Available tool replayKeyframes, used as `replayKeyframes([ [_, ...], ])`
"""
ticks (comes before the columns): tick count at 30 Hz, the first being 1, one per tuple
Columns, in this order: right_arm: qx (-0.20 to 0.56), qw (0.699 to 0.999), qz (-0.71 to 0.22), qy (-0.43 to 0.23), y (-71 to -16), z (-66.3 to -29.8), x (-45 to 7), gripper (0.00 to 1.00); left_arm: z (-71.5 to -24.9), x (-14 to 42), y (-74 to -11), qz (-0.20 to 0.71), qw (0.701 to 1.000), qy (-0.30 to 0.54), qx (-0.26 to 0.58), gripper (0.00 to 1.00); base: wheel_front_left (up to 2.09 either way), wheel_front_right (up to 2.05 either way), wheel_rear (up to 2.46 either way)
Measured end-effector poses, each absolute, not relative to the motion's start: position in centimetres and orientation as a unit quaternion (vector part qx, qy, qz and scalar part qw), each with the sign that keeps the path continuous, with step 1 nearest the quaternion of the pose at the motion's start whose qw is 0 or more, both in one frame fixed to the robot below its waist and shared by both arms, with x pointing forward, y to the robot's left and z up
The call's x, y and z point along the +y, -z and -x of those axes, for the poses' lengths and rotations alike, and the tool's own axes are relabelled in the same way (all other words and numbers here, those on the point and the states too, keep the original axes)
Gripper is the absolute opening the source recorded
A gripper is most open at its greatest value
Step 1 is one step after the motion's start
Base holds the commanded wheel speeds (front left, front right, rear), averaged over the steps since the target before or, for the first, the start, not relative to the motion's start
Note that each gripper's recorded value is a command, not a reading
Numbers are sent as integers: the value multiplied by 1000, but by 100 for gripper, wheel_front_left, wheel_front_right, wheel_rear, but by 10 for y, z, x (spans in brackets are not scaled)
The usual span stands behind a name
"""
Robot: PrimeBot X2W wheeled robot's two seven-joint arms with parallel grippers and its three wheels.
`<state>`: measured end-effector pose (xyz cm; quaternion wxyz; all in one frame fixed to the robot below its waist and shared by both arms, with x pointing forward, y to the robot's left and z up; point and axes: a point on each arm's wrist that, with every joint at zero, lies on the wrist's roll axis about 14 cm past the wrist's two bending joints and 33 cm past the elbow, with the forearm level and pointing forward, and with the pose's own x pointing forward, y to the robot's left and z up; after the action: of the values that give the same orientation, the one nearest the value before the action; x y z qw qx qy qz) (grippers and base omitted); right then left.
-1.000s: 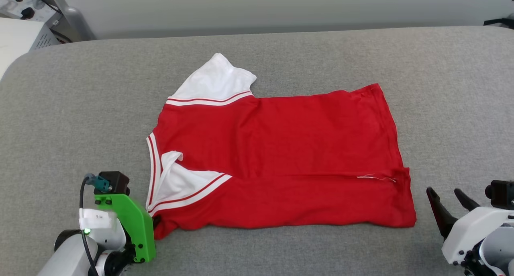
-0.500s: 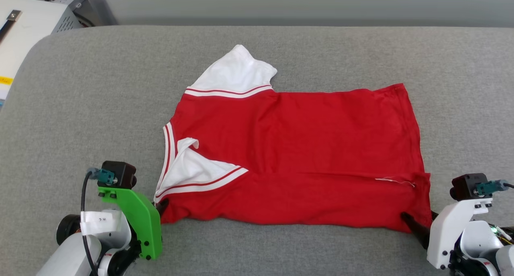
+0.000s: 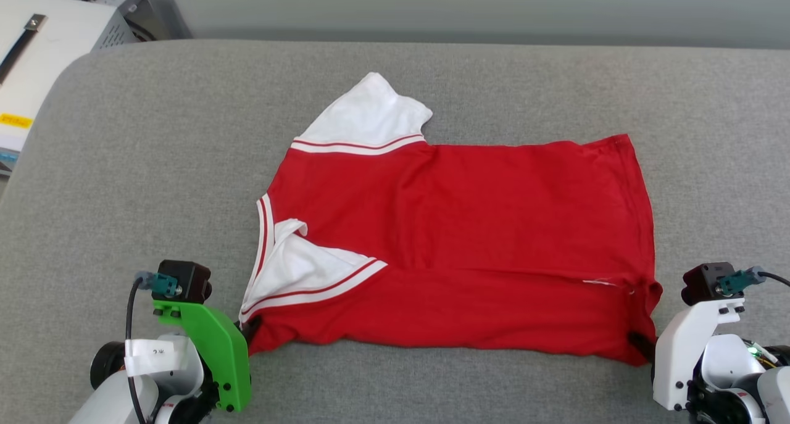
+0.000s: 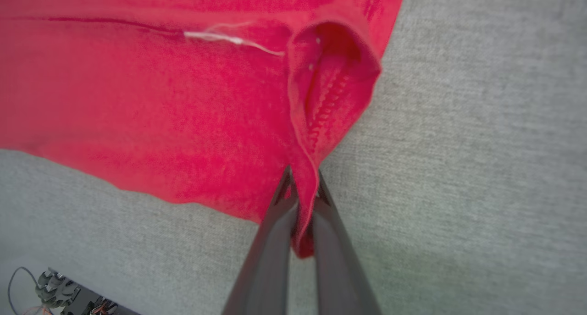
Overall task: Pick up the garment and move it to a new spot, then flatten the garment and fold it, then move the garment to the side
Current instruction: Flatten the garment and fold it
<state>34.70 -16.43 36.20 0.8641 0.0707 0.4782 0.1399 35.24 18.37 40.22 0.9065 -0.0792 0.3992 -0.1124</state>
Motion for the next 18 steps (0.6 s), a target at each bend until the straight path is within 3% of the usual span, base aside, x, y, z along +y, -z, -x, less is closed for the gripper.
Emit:
replayKeyframes([
  [9,437,884,-60,-154,-393,-342,-160,0,-336,188,-419,77,915,112,381,0,0,0,0],
  [18,442,882,-66,-150,-402,-299,-164,0,-289,202,-413,88,906,81,406,0,0,0,0],
])
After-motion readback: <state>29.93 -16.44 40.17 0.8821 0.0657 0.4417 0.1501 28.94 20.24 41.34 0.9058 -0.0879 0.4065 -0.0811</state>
